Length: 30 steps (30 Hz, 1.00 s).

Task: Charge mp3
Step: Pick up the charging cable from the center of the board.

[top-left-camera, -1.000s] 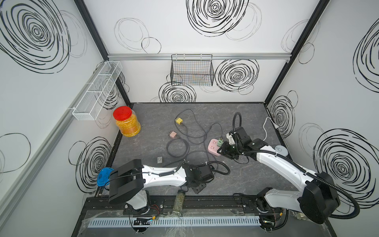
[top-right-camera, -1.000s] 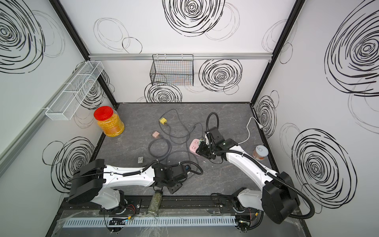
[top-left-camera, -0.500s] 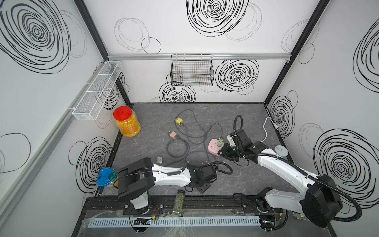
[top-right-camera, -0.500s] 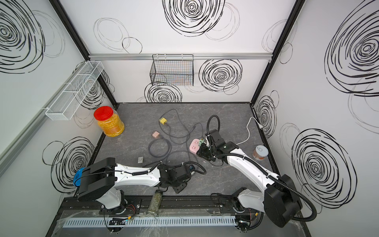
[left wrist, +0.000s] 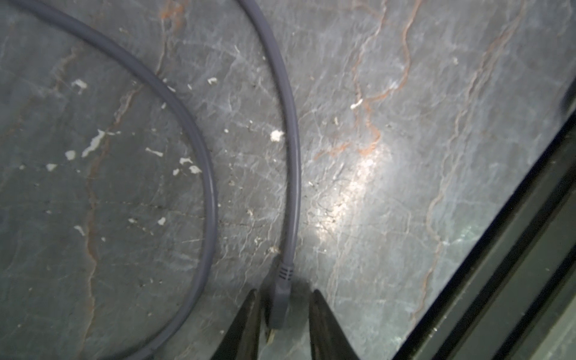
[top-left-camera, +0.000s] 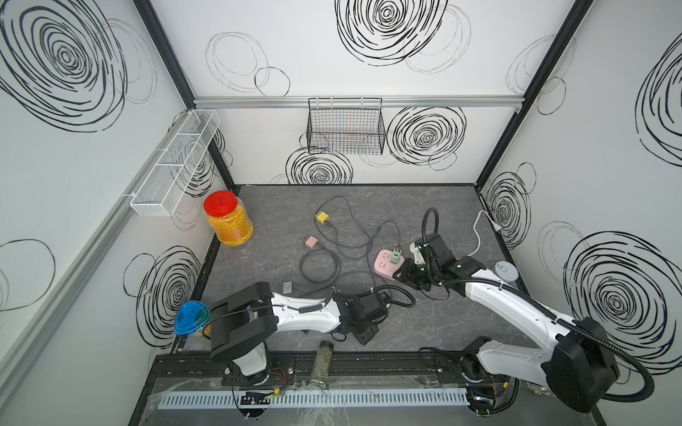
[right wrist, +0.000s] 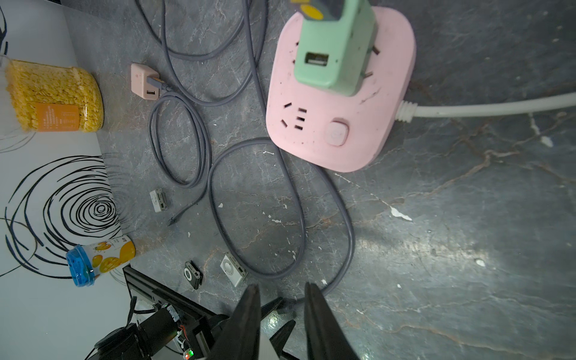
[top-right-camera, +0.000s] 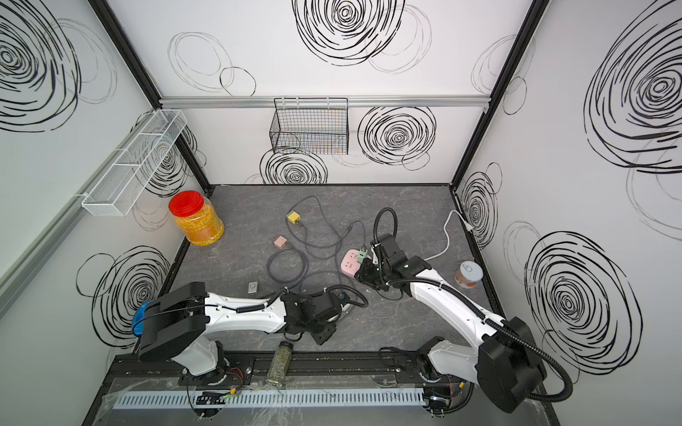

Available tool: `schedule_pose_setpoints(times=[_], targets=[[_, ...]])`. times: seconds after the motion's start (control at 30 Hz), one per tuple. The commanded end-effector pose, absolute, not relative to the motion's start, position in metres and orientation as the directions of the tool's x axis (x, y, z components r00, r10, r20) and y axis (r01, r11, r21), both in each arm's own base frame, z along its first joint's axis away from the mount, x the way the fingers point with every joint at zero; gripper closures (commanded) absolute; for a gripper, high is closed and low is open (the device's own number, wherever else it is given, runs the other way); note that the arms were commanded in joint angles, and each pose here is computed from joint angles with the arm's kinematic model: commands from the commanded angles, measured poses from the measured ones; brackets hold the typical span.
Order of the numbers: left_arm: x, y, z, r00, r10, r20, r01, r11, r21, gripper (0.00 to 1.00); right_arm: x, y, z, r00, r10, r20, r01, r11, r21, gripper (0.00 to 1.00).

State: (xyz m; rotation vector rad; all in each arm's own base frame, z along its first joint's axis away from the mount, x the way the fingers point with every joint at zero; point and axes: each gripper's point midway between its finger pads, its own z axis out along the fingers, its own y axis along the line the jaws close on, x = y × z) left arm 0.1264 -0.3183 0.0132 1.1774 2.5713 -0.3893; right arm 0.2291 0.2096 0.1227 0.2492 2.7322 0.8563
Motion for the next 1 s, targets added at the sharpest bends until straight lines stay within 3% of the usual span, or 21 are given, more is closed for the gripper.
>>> schedule_pose_setpoints(times=[0.0, 0.1, 0.17, 0.27, 0.43, 0.73, 0.87, 0.97], targets=[[0.099, -0.279, -0.019, -0.67, 0.718, -0.189, 0.742, 0.656, -0.136, 0.76, 0.228, 0.206, 0.124, -0.944, 0.257, -0.209, 0.093, 0.811, 0.577, 0.71], [0.1, -0.278, -0.021, -0.68, 0.707, -0.196, 0.733, 0.665, -0.145, 0.91, 0.227, 0.206, 0.124, -0.945, 0.253, -0.209, 0.091, 0.813, 0.574, 0.72], [0.101, -0.278, -0.019, -0.688, 0.698, -0.199, 0.726, 0.669, -0.161, 0.95, 0.227, 0.206, 0.125, -0.945, 0.249, -0.213, 0.084, 0.812, 0.577, 0.72], [0.102, -0.29, -0.005, -0.706, 0.67, -0.23, 0.708, 0.66, -0.249, 0.95, 0.227, 0.213, 0.135, -0.944, 0.235, -0.231, 0.042, 0.782, 0.622, 0.68], [0.12, -0.322, 0.065, -0.725, 0.572, -0.383, 0.686, 0.554, -0.472, 0.97, 0.225, 0.226, 0.17, -0.925, 0.233, -0.299, -0.067, 0.675, 0.735, 0.61], [0.156, -0.335, 0.17, -0.715, 0.407, -0.568, 0.697, 0.359, -0.62, 0.96, 0.218, 0.24, 0.244, -0.852, 0.244, -0.463, -0.329, 0.439, 0.836, 0.54], [0.182, -0.334, 0.188, -0.74, 0.32, -0.592, 0.673, 0.361, -0.646, 0.97, 0.222, 0.241, 0.277, -0.8, 0.315, -0.511, -0.401, 0.354, 0.845, 0.52], [0.201, -0.334, 0.21, -0.775, 0.196, -0.601, 0.631, 0.287, -0.72, 0.97, 0.226, 0.239, 0.289, -0.78, 0.345, -0.521, -0.409, 0.349, 0.843, 0.53]])
